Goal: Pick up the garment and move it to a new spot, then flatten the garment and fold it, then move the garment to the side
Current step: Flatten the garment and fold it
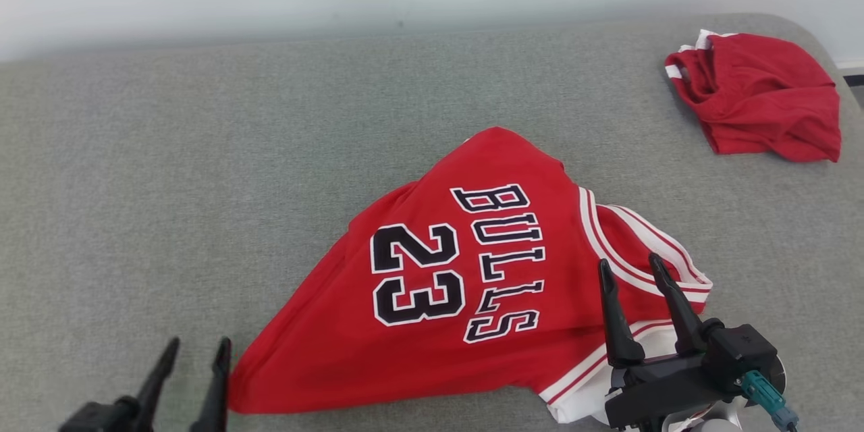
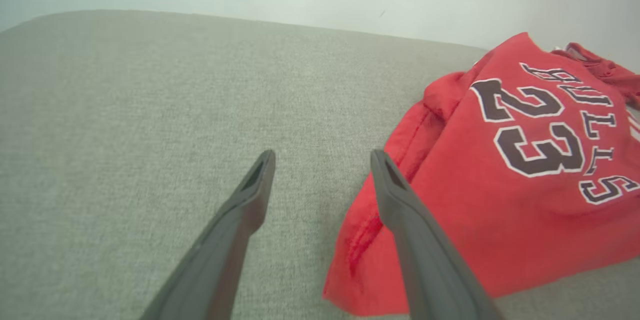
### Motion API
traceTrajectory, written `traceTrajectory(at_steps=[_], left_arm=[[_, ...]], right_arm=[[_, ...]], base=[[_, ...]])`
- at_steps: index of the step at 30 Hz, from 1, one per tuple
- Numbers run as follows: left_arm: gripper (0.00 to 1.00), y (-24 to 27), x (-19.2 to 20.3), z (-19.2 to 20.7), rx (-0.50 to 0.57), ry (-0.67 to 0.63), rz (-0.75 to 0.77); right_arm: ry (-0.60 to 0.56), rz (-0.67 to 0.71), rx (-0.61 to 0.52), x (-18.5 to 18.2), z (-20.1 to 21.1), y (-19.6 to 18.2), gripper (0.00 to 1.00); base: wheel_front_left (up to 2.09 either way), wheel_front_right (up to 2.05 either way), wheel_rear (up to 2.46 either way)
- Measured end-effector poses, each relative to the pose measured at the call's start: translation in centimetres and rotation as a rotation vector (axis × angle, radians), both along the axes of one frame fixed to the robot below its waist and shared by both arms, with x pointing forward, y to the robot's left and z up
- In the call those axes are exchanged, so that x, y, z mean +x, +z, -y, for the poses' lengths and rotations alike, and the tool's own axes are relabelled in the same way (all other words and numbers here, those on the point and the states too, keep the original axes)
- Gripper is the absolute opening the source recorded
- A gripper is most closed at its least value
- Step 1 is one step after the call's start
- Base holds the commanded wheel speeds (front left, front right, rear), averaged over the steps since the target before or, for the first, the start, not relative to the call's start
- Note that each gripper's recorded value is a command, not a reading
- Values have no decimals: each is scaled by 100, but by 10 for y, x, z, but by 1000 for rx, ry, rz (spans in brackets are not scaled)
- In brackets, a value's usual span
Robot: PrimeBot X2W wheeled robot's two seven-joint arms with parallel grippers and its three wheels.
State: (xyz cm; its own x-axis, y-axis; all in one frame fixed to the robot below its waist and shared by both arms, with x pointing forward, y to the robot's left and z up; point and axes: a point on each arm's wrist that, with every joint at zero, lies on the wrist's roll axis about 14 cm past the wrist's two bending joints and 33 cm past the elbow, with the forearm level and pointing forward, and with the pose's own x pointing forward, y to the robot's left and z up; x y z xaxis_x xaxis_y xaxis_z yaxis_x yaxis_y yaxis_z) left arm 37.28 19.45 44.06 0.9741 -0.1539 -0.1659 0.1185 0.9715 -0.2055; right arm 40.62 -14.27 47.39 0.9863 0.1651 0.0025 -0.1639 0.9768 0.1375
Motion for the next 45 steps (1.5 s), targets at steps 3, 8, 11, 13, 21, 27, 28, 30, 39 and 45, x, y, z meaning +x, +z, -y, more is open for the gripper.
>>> traceTrajectory(at_steps=[3,8,11,13,21,27,28,30,39,45], left_arm=[[100,9,7,-4,22,-13,37],[100,4,17,8,49,-85,23],[100,-9,21,20,55,-138,-32],[100,-14,21,25,54,-156,-54],[47,-48,19,39,74,-222,-175],[0,-44,23,45,77,-248,-162],[0,-42,25,44,85,-252,-157],[0,-37,30,43,95,-259,-145],[0,19,92,54,55,-325,-65],[0,27,122,55,64,-340,-66]], right_arm=[[-12,-2,-2,-2,4,0,100],[-29,-3,-5,-8,10,1,100],[-49,-3,-7,-11,17,1,100],[-58,-4,-7,-13,20,1,100],[-104,-15,-9,-20,35,-1,100],[-101,-10,-9,-19,34,0,100],[-96,-8,-11,-18,32,1,100],[-90,-6,-10,-18,30,1,100],[-77,18,-27,-8,30,9,100],[-106,30,-37,-6,41,14,100]], base=[[0,0,0],[0,0,0],[0,0,0],[0,0,0],[0,0,0],[0,0,0],[0,0,0],[0,0,0],[0,0,0],[0,0,0]])
